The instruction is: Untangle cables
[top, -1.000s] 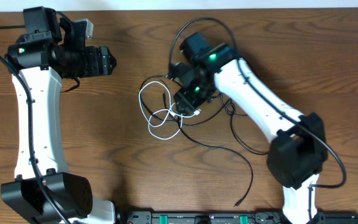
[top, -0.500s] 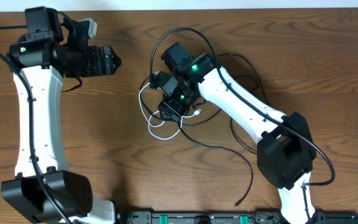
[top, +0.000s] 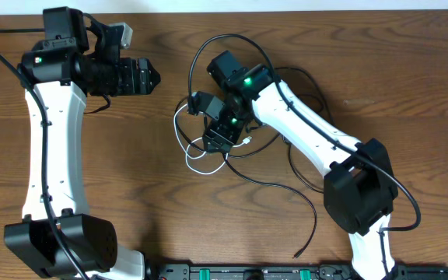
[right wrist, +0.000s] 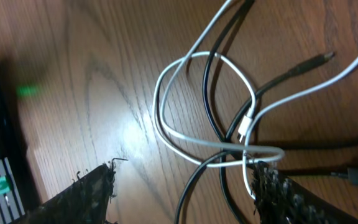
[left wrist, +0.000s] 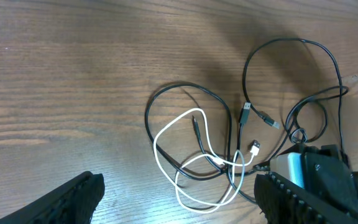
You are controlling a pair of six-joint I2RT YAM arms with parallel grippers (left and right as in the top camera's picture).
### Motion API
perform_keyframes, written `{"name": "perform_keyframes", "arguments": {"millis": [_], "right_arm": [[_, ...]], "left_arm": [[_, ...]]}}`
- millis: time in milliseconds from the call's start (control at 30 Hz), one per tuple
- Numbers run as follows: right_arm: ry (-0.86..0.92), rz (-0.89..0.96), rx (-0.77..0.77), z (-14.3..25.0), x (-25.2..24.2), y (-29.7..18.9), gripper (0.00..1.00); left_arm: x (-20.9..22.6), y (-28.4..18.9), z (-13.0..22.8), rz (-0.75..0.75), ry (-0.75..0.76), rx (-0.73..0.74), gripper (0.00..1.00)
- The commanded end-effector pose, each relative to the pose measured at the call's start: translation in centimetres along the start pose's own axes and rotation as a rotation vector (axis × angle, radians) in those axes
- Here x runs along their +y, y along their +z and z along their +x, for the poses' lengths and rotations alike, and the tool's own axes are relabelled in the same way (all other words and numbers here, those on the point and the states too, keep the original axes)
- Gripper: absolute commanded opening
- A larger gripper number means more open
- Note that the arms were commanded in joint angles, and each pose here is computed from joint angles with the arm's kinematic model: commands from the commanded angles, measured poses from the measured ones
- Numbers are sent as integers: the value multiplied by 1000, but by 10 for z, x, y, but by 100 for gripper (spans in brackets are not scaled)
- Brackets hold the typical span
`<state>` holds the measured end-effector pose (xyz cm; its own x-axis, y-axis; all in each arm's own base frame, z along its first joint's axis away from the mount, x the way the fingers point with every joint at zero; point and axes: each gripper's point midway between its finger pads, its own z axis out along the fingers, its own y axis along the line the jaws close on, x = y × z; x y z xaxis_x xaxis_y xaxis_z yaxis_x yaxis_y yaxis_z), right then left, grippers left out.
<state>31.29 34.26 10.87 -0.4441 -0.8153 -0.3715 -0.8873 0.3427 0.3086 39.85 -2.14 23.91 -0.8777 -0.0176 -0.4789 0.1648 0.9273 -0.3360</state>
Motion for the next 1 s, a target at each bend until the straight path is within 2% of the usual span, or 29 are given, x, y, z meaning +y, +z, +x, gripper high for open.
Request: {"name": "perform_keyframes", "arguments": {"millis": [0, 267, 467, 567, 800, 967], "right_arm": [[-32, -61, 6, 5, -2, 7, 70], [-68, -168, 26, 13, 5, 33, 70], [-86, -160, 9, 8, 2, 37, 69], [-39, -153, 4, 7, -2, 36, 69], [71, -66, -8, -3, -14, 40, 69], [177, 132, 39, 0, -36, 45, 68]], "left_arm": [[-3, 2, 0, 19, 11, 6, 82], [-11, 2, 0, 71, 39, 3, 83], [-11, 2, 0, 71, 40, 2, 82], [-11, 2, 0, 71, 40, 2, 82], [-12, 2, 0, 71, 39, 2, 82], [-11, 2, 0, 71, 40, 1, 82]]}}
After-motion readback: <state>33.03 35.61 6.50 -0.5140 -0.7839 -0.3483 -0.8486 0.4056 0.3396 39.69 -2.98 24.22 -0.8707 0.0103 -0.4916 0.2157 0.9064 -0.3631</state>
